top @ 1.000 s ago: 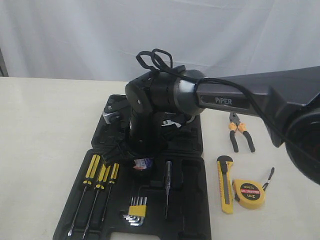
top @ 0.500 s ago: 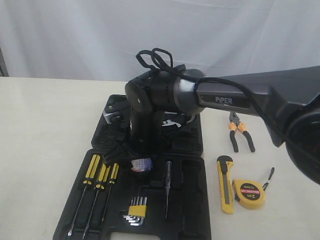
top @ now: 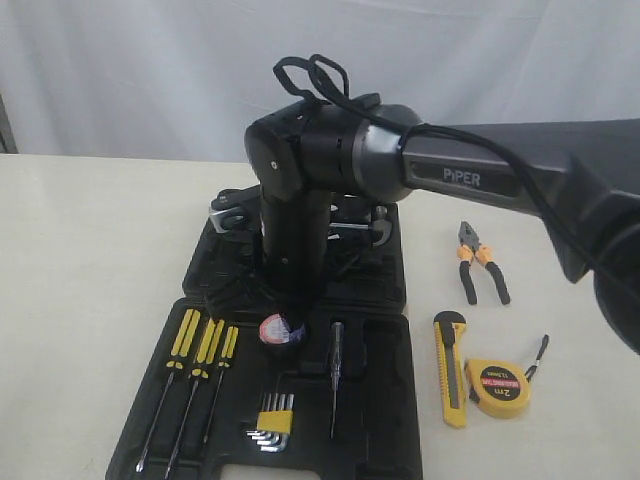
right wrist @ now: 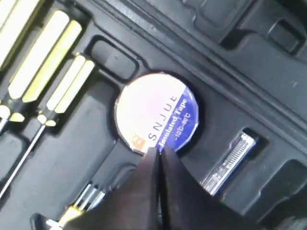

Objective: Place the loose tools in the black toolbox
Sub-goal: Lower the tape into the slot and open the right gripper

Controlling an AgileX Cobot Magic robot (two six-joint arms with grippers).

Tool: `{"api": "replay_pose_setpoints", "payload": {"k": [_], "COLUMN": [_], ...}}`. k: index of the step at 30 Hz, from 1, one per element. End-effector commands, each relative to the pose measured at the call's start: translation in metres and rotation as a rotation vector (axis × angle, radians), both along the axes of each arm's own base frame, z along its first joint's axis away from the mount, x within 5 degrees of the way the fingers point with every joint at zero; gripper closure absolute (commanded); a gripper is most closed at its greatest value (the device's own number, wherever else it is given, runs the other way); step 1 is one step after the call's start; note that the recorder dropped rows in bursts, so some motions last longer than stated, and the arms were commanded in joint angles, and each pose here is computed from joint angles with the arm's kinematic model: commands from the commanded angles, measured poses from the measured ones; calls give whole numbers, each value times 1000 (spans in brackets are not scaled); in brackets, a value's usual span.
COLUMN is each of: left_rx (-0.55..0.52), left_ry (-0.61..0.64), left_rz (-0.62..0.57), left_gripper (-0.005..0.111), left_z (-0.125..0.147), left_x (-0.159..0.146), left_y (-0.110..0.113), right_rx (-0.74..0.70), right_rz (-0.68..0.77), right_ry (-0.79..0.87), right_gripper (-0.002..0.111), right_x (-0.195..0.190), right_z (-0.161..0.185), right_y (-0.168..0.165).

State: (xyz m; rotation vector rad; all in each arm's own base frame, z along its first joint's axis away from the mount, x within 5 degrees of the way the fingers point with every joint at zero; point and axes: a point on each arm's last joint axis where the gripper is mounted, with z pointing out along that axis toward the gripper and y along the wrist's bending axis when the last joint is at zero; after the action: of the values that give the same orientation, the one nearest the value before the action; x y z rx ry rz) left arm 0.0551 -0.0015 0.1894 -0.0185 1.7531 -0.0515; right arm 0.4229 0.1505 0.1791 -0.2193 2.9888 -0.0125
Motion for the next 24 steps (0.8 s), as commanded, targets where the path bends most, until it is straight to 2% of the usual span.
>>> {"api": "replay_pose_setpoints", "payload": {"k": [1,10,18,24], "left_rx": [-2,-2,-2,-2], "left_ry": [-2,0,0,0], "left_rz": [-2,-2,-2,-2], "left_gripper": [107,107,107,107], "left_z": [0,-1,-1,-1], "left_x": [0,0,0,0], "left_y": [0,0,0,0], "right_rx": [-2,-11,3,10], "right_rz": [9,18,36,38], "right_ry": [13,32,-28,-47], "right_gripper": [108,109,109,109], "right_x": [3,9,9,12], "right_z": [-11,-41,-20,-25], "right_y": [1,4,3,4]}}
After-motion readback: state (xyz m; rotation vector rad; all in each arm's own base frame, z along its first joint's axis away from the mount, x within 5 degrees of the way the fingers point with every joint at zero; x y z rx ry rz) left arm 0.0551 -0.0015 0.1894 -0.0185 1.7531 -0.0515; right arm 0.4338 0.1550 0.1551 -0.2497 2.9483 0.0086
